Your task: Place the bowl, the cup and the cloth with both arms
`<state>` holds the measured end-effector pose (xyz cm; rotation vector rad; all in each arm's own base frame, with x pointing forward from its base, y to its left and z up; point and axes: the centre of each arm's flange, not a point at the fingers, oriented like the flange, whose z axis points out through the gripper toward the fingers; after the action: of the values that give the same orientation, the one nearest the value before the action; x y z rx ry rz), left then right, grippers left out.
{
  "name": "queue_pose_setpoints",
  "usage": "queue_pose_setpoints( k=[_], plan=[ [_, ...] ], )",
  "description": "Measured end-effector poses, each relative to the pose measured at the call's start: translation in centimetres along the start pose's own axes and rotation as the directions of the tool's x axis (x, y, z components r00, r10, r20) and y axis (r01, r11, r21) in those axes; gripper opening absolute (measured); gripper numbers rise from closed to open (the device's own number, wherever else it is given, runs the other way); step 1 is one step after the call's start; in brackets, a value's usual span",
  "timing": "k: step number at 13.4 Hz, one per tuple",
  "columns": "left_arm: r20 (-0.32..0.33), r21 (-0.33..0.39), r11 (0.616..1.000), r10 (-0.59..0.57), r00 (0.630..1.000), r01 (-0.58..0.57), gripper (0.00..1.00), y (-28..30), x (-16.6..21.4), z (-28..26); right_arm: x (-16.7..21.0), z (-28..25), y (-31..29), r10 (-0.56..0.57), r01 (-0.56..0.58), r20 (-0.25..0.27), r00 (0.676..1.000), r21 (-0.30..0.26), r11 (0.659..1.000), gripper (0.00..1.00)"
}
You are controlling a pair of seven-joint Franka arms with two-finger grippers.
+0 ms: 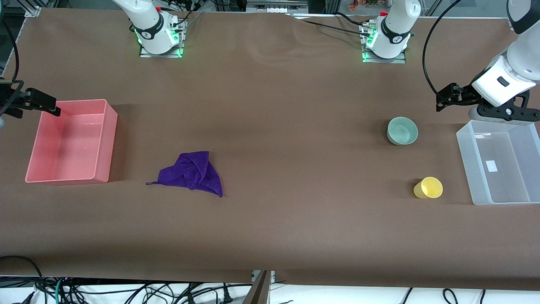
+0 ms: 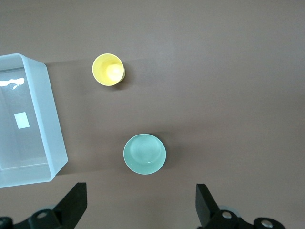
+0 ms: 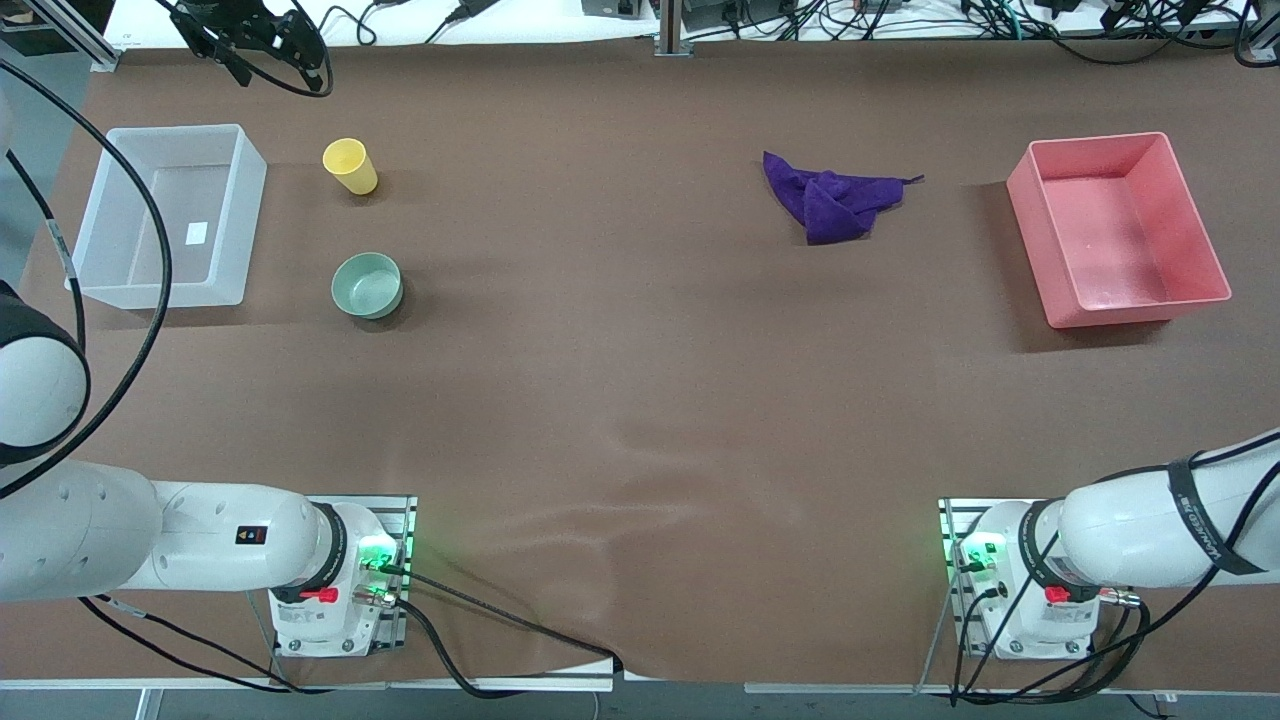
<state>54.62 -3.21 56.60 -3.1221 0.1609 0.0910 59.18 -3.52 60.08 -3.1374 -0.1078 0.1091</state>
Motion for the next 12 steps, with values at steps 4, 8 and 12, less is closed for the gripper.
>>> queue_pose_setpoints(
  k=[4,8,12],
  plan=[
    [0.001,0.000,1.000,0.000,1.000,0.000,1.00,0.0,0.0,0.1,0.0,0.1,0.2,0.002,-0.002,0.003,1.000,-0.006,1.000,1.00],
    [0.005,0.000,1.000,0.001,1.000,-0.001,1.00,0.1,0.0,0.1,0.0,0.1,0.0,-0.001,0.001,0.003,1.000,-0.006,1.000,1.00],
    [0.146,-0.007,1.000,0.003,0.989,-0.002,1.00,0.1,-0.7,2.4,0.3,0.5,-1.6,-0.029,0.029,0.012,1.000,-0.005,1.000,1.00]
  ],
)
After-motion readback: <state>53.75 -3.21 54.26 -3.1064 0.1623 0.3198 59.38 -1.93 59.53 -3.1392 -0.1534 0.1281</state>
